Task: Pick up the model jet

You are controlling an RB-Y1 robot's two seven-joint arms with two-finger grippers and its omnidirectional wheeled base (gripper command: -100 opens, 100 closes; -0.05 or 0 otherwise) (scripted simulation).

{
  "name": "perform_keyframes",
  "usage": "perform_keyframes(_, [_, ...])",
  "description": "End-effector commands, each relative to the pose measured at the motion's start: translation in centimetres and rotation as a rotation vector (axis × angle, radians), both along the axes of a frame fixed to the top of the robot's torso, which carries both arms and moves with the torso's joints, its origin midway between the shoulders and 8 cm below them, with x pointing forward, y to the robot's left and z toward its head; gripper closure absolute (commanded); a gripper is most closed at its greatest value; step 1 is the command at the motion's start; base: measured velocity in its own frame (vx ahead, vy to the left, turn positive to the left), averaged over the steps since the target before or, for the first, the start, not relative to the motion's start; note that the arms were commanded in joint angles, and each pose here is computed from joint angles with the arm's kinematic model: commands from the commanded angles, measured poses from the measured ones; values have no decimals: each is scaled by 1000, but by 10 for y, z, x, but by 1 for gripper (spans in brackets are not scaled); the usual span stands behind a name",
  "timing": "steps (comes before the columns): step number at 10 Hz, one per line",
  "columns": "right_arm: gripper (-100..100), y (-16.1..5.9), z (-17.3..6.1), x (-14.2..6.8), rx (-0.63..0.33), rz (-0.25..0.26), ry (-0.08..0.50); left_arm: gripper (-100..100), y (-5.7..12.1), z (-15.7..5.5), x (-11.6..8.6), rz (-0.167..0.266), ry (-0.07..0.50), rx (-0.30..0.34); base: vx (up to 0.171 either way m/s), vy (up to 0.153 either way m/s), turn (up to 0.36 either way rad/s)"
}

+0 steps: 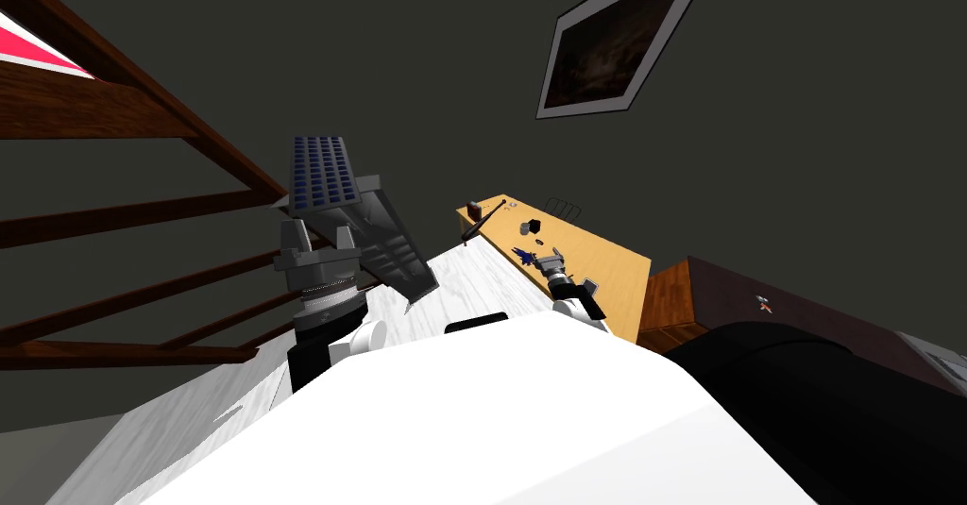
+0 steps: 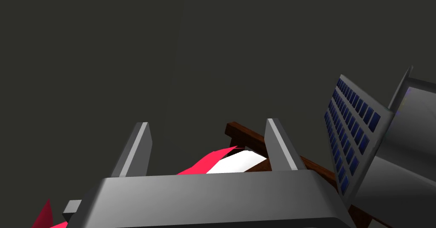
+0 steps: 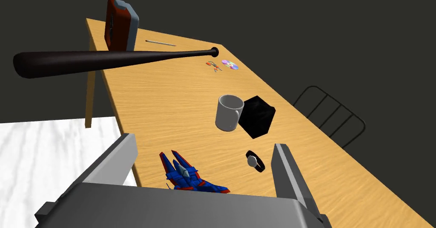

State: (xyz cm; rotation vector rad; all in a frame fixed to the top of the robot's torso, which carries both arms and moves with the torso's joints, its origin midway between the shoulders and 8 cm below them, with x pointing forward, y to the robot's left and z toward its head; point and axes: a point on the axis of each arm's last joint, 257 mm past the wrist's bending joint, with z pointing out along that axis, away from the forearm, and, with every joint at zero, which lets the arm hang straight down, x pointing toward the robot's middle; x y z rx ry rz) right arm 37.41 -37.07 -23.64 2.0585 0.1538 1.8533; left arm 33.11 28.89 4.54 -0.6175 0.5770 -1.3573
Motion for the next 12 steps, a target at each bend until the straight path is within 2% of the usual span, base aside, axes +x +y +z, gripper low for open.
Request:
perform_keyframes(1, [-100, -5, -20, -3, 98, -9, 37, 0, 0, 0, 0, 0, 0, 0, 31, 3, 26])
perform_keyframes(2, [-100, -5, -20, -3, 114, -11, 34, 0, 0, 0, 0, 0, 0, 0, 27, -1, 17])
perform_keyframes(3, [-100, -9, -37, -6, 194, -21, 66, 0, 0, 0, 0, 0, 0, 0, 32, -2, 36])
perform_keyframes(4, [-100, -9, -37, -6, 206, -22, 64, 0, 0, 0, 0, 0, 0, 0, 29, -5, 16])
perform_keyframes(5, [-100, -13, -53, -10, 288, -35, 94, 0, 0, 0, 0, 0, 0, 0, 40, -11, 24])
perform_keyframes(6, [-100, -13, -53, -10, 298, -36, 92, 0, 0, 0, 0, 0, 0, 0, 33, -6, 16])
perform_keyframes(7, [-100, -16, -69, -13, 379, -51, 121, 0, 0, 0, 0, 0, 0, 0, 36, -6, 29])
perform_keyframes(8, [-100, -16, -69, -13, 388, -52, 119, 0, 0, 0, 0, 0, 0, 0, 31, -10, 11])
perform_keyframes(9, [-100, -18, -84, -17, 468, -68, 146, 0, 0, 0, 0, 0, 0, 0, 37, -17, 27])
perform_keyframes(10, [-100, -18, -84, -17, 475, -70, 145, 0, 0, 0, 0, 0, 0, 0, 35, -19, 16])
perform_keyframes(11, [-100, -21, -98, -21, 556, -88, 169, 0, 0, 0, 0, 0, 0, 0, 45, -25, 26])
perform_keyframes(12, [-100, -21, -98, -21, 561, -89, 168, 0, 0, 0, 0, 0, 0, 0, 40, -18, 15])
